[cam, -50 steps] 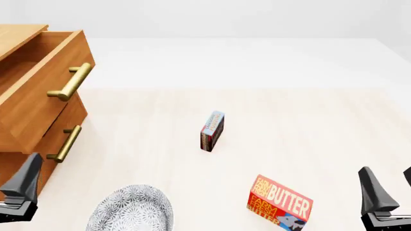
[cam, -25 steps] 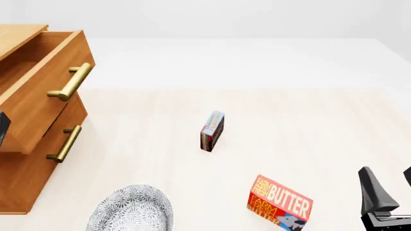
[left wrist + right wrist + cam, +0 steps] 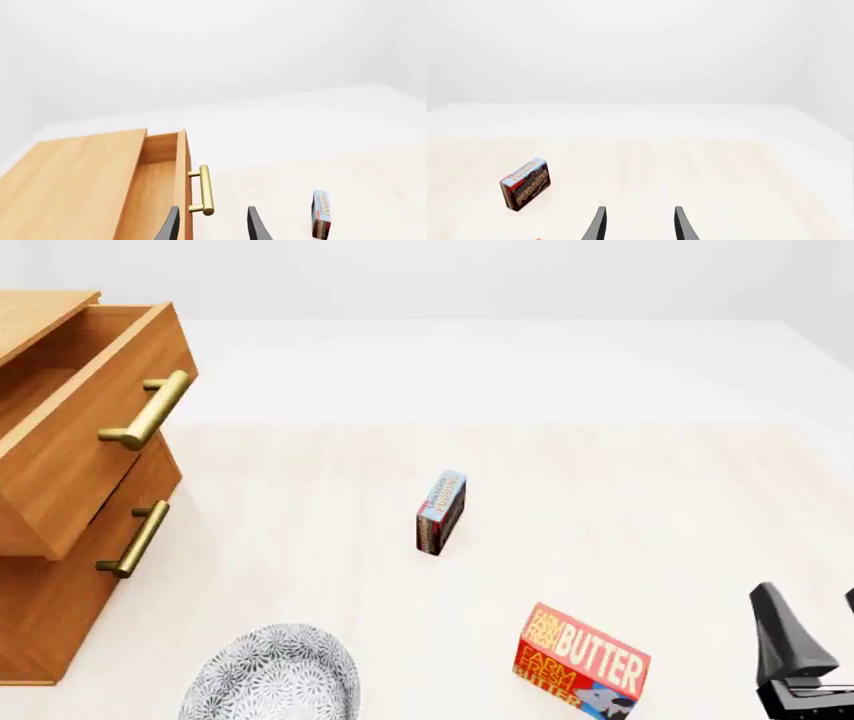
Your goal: Put the chocolate pudding in the top drawer of the cabinet and close it.
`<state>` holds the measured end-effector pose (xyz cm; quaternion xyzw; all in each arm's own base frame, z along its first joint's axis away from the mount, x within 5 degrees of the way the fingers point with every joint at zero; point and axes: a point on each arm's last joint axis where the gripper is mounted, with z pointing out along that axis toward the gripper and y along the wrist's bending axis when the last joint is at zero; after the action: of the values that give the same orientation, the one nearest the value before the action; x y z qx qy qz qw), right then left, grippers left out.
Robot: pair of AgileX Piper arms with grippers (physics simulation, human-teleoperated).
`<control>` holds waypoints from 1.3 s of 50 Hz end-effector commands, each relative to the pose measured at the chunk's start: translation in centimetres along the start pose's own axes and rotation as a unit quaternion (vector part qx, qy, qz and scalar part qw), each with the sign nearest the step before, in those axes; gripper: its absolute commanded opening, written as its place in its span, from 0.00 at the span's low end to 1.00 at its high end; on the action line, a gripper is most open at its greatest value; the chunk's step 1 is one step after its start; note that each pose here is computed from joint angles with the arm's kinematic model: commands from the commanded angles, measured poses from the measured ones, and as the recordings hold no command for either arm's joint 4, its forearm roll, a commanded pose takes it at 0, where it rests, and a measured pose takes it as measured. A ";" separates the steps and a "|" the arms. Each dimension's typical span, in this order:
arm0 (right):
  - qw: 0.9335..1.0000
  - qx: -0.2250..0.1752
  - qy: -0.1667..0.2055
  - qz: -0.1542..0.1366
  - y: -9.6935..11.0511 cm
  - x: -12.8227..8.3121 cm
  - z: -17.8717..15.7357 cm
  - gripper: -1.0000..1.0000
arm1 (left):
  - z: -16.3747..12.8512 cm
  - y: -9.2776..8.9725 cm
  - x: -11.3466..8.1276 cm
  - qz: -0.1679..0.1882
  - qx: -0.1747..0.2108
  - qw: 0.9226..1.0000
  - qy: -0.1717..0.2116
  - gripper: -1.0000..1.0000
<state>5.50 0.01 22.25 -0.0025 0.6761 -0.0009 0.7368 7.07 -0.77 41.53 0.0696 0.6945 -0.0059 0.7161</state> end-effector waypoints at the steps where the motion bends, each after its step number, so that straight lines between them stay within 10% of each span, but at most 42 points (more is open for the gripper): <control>1: 1.000 0.000 0.000 0.000 0.0 -0.8 -0.2 1.00 | 2.0 0.2 -1.7 -0.012 0.003 0.999 0.037 1.00; 32: 1.000 0.000 0.000 0.000 0.0 -0.8 -0.2 1.00 | 8.2 1.6 -2.9 -0.036 -0.033 0.983 0.178 1.00; 65: 1.000 0.000 0.000 0.000 0.0 -0.8 -0.2 1.00 | 12.3 2.7 -2.7 -0.067 -0.052 0.966 0.244 1.00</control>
<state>5.25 0.02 23.02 -0.0027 0.6762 -0.0007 0.7367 18.04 0.19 44.90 -0.0088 0.8394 -0.0001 0.5435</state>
